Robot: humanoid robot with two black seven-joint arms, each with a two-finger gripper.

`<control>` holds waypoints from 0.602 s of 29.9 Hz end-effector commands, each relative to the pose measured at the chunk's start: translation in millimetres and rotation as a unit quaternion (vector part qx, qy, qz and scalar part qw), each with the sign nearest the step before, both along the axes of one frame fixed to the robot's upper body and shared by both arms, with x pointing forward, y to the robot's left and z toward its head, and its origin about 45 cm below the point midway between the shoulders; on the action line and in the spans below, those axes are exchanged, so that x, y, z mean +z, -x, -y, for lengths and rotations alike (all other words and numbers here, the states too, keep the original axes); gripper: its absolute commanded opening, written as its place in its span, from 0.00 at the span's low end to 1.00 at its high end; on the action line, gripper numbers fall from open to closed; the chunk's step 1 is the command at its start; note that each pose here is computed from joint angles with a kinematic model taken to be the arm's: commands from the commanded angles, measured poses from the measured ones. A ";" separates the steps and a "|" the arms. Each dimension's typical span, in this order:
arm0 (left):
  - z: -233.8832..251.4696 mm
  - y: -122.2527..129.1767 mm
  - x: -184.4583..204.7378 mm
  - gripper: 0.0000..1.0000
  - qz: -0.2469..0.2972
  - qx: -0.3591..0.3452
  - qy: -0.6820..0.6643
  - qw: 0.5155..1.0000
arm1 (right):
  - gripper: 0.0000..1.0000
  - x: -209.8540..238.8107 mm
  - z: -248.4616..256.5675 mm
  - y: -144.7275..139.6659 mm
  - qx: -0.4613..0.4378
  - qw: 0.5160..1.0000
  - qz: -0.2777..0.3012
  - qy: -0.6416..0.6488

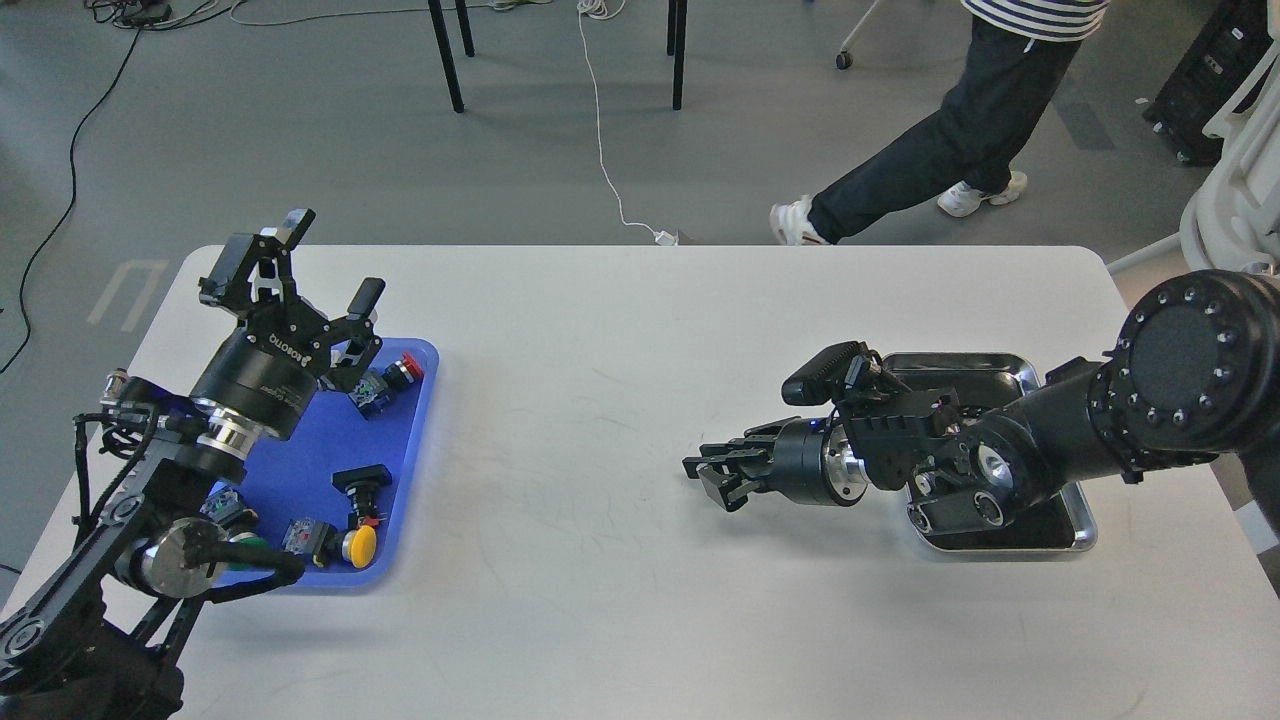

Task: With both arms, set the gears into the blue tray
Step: 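Carry the black gear with the right gripper toward the table center, then release the gear on the table and retract the right gripper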

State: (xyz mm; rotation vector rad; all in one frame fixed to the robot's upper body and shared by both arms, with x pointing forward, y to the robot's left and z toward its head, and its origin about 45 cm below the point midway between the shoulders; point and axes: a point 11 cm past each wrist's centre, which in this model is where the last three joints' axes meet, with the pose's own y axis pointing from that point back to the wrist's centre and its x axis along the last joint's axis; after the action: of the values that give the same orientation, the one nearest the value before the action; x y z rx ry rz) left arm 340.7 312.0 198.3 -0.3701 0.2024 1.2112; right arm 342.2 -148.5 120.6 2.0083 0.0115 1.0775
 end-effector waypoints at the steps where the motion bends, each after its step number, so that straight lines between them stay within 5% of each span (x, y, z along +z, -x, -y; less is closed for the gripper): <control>1: -0.1 0.0 -0.7 0.98 -0.001 0.001 0.000 1.000 | 0.34 0.0 -0.3 0.0 -0.002 1.000 0.000 -0.001; 5: 0.0 0.1 -0.6 0.98 -0.001 0.000 0.000 1.000 | 0.42 0.4 -0.7 -0.8 -0.004 1.000 0.000 -0.003; 12: -0.8 0.0 -0.2 0.98 -0.001 0.001 -0.001 1.000 | 0.80 2.9 -2.5 -3.3 -0.012 1.000 0.008 -0.012; 18: -4.8 -0.3 1.5 0.98 0.000 0.001 -0.009 1.000 | 0.93 13.4 -17.4 -9.7 -0.027 0.999 0.016 -0.044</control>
State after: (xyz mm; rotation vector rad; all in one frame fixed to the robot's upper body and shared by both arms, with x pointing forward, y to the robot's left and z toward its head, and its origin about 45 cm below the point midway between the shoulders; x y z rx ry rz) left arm 340.7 313.9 198.4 -0.3644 0.1996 1.2132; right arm 347.7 -142.8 126.3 2.0240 -0.0560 1.0890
